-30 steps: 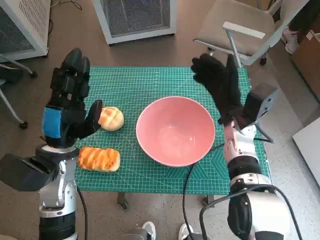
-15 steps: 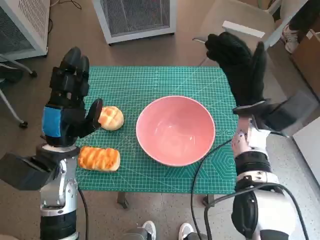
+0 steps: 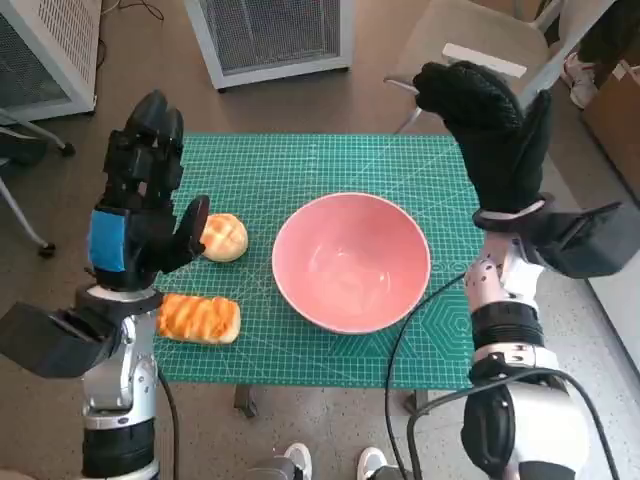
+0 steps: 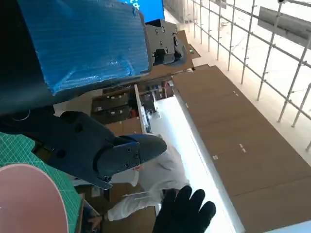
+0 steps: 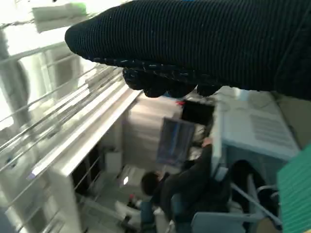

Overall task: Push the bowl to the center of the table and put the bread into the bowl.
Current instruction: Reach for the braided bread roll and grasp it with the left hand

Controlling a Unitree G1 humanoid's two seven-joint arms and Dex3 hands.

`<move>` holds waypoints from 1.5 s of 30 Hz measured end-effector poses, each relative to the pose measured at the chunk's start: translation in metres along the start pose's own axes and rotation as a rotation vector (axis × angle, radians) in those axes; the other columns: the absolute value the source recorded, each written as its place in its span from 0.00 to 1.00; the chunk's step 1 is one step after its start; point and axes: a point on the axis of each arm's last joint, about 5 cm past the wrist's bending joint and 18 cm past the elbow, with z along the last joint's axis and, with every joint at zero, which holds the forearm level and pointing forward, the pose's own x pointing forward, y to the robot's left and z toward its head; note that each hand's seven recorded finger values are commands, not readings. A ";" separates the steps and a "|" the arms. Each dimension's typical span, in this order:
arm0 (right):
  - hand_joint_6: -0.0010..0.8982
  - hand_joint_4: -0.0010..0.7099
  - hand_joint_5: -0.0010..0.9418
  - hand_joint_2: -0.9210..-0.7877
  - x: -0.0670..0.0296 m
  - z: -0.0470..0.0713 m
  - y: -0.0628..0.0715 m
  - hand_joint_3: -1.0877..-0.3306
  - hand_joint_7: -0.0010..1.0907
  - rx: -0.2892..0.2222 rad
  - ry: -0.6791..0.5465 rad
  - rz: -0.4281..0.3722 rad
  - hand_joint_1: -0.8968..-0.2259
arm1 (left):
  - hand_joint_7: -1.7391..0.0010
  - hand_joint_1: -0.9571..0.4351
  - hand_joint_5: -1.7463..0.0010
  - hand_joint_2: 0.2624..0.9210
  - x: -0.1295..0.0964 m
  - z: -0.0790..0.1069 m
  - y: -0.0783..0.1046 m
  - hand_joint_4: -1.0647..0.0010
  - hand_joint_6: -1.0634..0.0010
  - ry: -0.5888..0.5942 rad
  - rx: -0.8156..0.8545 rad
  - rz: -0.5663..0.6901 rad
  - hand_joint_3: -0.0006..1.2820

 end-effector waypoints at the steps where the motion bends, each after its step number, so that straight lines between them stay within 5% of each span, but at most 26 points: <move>1: 0.32 0.24 0.00 0.00 -0.0005 0.000 0.000 0.60 0.04 0.000 -0.004 0.005 0.46 | 0.75 0.43 1.00 0.73 0.000 0.000 0.000 1.00 1.00 -0.001 0.000 -0.003 0.49; 45: 0.30 0.22 0.00 0.00 -0.0079 0.000 -0.001 0.61 0.05 -0.006 -0.001 0.030 0.47 | 0.75 0.42 1.00 0.74 0.002 -0.002 0.000 1.00 1.00 -0.007 0.001 -0.033 0.47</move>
